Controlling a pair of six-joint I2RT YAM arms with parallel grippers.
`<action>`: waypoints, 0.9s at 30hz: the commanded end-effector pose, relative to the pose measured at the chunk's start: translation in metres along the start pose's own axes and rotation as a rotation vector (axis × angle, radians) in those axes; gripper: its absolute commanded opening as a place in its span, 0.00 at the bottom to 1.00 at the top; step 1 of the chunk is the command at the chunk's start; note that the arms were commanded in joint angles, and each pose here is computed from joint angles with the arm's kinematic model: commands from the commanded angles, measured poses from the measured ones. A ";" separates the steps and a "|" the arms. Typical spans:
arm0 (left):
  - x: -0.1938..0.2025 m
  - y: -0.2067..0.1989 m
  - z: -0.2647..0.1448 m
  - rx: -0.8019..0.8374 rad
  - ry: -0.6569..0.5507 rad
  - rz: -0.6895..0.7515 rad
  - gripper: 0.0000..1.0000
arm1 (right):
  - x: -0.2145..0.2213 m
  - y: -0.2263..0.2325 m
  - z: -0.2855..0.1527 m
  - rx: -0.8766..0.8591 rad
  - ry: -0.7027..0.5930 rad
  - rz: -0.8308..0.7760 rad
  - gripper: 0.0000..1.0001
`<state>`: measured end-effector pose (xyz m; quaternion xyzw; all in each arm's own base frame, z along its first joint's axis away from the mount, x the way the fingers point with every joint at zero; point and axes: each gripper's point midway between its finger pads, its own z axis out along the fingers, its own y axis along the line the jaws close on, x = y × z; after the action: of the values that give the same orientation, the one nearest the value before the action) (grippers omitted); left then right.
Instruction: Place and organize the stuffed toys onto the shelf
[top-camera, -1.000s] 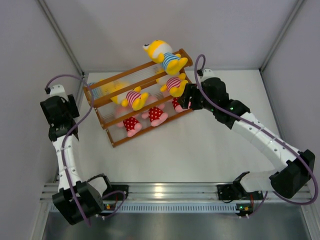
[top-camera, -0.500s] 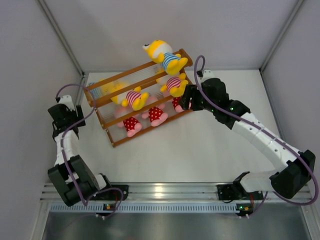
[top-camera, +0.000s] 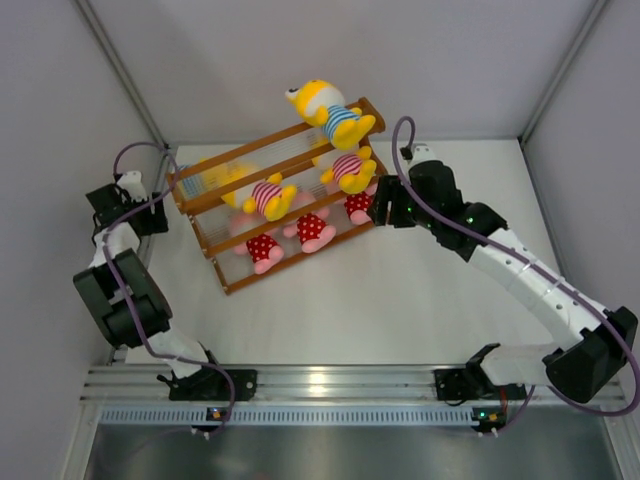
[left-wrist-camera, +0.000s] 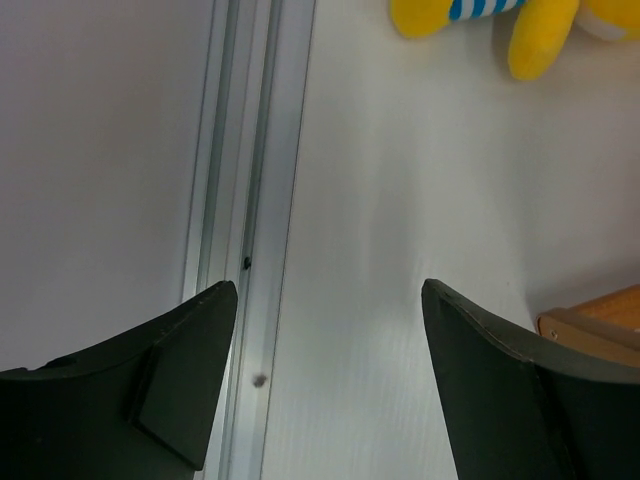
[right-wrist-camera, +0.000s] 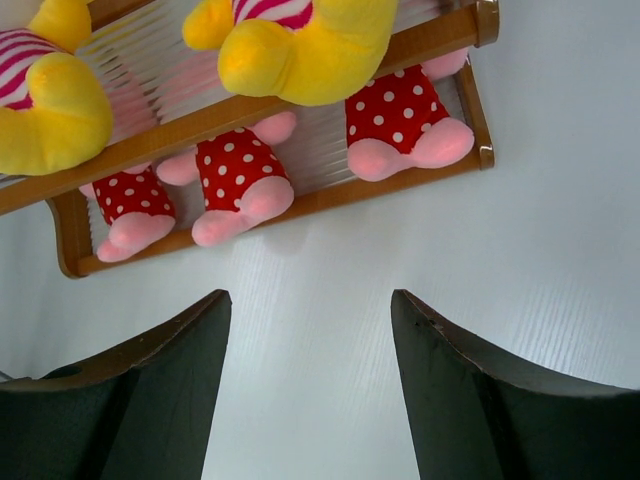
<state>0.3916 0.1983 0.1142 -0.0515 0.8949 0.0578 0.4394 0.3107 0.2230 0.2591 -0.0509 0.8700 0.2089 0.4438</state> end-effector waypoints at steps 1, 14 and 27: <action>-0.034 0.000 0.016 0.068 -0.072 0.025 0.80 | -0.018 -0.007 -0.020 0.042 -0.063 0.023 0.65; -0.078 -0.045 0.078 0.113 -0.080 0.130 0.89 | -0.019 -0.019 -0.022 0.125 -0.036 0.027 0.65; -0.109 -0.084 0.148 0.332 -0.112 0.003 0.96 | 0.001 -0.034 -0.022 0.194 0.042 0.006 0.65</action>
<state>0.5739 0.1606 0.1001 0.0142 0.8764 -0.0240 0.4808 0.3004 0.1911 0.2474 -0.0198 0.8986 0.1353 0.4168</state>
